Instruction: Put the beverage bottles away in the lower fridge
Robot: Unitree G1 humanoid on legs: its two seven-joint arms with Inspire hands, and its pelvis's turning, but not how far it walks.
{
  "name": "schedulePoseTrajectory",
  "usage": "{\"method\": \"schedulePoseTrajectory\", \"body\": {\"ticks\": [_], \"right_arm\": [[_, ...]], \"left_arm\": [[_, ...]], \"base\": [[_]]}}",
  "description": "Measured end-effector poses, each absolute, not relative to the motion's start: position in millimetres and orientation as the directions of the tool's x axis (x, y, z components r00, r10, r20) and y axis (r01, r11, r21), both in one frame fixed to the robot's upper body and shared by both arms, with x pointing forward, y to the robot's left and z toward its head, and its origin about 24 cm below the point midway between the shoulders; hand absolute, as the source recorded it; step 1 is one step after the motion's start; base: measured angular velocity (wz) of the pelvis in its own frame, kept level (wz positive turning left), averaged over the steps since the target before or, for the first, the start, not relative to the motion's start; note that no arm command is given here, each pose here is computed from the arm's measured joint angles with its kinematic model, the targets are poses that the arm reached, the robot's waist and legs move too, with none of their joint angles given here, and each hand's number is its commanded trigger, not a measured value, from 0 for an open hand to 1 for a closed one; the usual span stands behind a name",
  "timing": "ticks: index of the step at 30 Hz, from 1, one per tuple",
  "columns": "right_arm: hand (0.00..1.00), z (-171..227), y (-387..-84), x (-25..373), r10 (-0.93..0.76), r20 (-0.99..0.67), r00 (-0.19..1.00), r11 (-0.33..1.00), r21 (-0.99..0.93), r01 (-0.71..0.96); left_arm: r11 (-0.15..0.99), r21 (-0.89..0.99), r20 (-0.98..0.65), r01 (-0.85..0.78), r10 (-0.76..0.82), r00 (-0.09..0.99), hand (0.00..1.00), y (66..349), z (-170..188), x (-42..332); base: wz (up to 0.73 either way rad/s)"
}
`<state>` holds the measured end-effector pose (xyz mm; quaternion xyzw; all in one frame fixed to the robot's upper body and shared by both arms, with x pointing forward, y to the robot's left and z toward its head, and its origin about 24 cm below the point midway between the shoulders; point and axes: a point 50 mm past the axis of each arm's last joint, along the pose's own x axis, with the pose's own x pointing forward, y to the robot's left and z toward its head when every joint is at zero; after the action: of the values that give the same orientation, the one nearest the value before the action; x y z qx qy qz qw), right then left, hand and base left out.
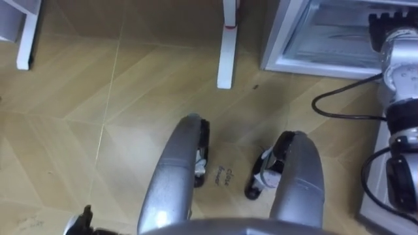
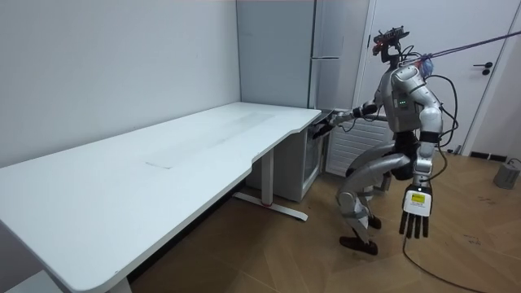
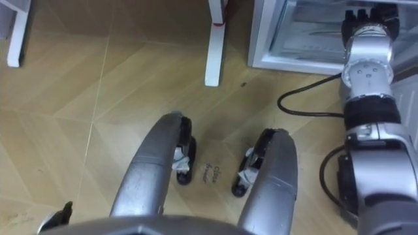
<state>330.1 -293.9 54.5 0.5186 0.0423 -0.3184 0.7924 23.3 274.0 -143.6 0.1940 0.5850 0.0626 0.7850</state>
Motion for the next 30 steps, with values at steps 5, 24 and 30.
{"method": "schedulePoseTrajectory", "body": {"ticks": [5, 24, 30], "right_arm": [[0.0, -28, -309, 276, -0.411, -0.554, 0.724, 0.51, 0.519, 0.686], [0.0, -147, -273, 111, -0.264, -0.924, 0.276, 0.879, -0.113, 0.464], [0.0, -156, -277, 61, -0.303, -0.942, 0.142, 0.943, -0.276, 0.186]], "left_arm": [[0.927, 0.361, -0.906, 0.098, 0.324, 0.273, 0.0, 278, -144, 22], [0.942, 0.333, -0.918, -0.04, 0.334, 0.213, 0.0, 260, -158, 45], [0.92, 0.388, -0.91, -0.044, 0.391, 0.137, 0.0, 266, -158, 22]], "base": [[0.02], [-0.07], [-0.08]]}}
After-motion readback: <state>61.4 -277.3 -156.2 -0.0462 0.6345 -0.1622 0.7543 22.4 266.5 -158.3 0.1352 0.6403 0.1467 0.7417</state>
